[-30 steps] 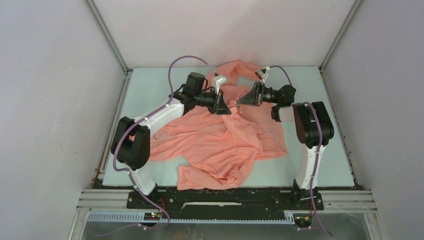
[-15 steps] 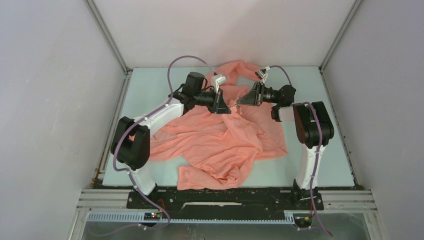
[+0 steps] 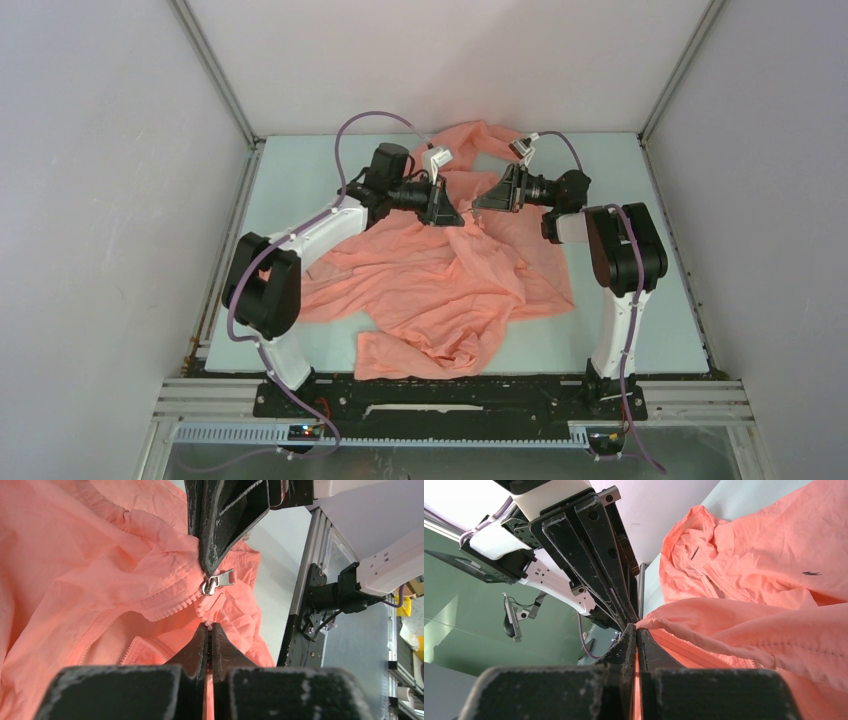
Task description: Zip up the jacket
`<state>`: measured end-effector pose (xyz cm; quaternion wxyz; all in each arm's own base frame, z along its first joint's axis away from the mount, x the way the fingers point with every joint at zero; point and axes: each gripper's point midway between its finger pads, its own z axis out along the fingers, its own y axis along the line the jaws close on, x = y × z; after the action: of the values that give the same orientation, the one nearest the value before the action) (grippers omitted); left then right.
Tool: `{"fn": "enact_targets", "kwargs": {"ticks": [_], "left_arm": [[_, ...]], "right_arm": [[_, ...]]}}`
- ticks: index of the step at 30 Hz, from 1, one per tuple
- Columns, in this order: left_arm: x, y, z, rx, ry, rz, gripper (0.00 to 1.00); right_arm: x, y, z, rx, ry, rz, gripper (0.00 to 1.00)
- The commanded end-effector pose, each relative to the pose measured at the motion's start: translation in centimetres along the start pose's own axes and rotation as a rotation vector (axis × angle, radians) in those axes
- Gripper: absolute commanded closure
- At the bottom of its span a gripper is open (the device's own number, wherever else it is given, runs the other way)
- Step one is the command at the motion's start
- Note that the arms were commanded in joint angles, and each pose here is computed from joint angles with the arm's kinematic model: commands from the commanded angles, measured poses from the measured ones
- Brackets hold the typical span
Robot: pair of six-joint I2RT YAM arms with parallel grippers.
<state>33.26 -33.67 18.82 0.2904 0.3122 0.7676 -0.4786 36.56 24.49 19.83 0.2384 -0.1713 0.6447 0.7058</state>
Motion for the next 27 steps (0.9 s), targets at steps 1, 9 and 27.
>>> {"fn": "enact_targets", "kwargs": {"ticks": [1,9,27], "left_arm": [[-1.4,-0.7,-0.1,0.043,-0.043,0.016,1.00],[-1.7,-1.5,0.3,0.067,-0.052,0.035,1.00],[-4.4,-1.3,1.2,0.043,-0.071,0.032,1.00]], "right_arm": [[-0.4,1.0,0.7,-0.032,0.004,-0.118,1.00],[-0.6,0.9,0.8,-0.029,-0.012,-0.110,1.00],[-0.4,0.9,1.2,-0.032,-0.018,-0.111,1.00]]}}
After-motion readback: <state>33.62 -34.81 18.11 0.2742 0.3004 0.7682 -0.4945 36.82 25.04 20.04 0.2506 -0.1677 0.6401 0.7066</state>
